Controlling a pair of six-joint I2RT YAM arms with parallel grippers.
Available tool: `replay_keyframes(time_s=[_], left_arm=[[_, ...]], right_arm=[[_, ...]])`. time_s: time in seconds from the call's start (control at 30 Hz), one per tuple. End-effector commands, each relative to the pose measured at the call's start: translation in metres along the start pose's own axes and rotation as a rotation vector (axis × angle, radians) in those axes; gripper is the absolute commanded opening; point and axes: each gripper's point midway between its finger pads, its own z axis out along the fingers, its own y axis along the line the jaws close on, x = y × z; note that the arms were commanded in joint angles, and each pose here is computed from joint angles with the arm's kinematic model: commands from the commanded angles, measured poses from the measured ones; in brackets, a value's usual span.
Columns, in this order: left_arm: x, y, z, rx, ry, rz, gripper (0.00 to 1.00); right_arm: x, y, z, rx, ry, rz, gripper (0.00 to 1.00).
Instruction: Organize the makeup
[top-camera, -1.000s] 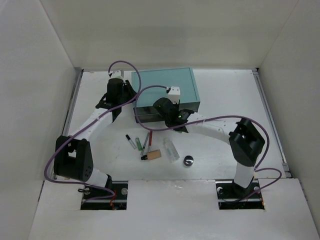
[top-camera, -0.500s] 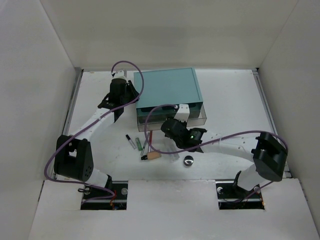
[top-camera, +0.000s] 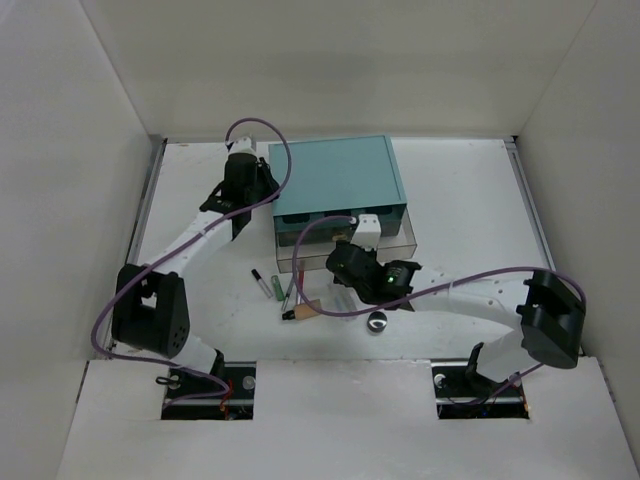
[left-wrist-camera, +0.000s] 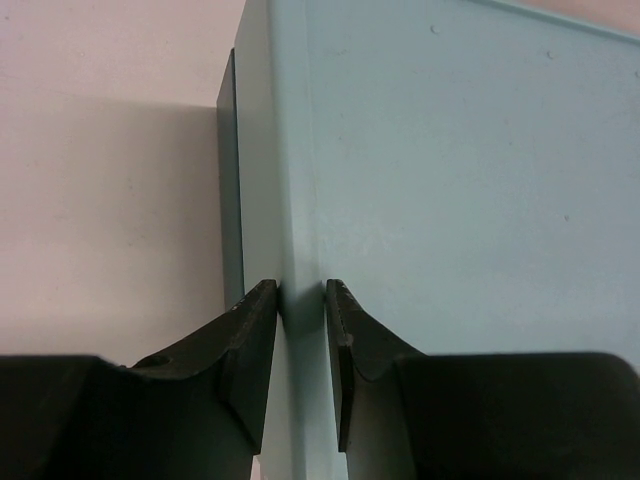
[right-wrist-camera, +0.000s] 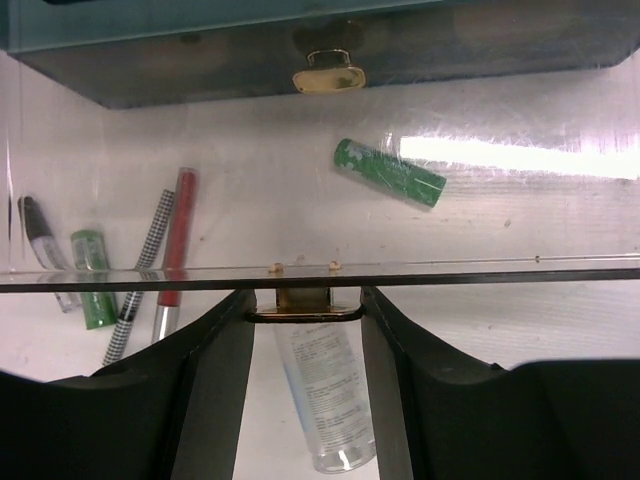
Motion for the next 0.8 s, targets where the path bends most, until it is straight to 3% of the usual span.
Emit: replay_keyframes(time_s=[0.0,0.1,0.27,0.5,0.77], left_arm=[[0.036,0.005,0.021,-0.052,0.129,0.041,0.12],[0.033,0.006,0.028,-0.074,0.131,0.045,0.12],[0.03,0.006,0.038,-0.086,0.13,0.05,0.11],[0.024,0.008,0.042,-0.095,0.122,0.046,0.11],[0.03,0.011,0.04,-0.1,0.133,0.049,0.11]], right_arm=[[-0.014,-0.003,-0.008,-0.024,0.004,-0.067,0.41],[-0.024,0.001,-0.01,-0.057,-0.019,-0.059,0.56],[-0.005,0.007,-0.017,-0.11,0.011,-0.081,0.73],[0.053,0.023,-0.038,-0.21,0.125,-0.198,0.79],[0.083,0.01,-0.013,-0.135,0.186,-0.231,0.8]])
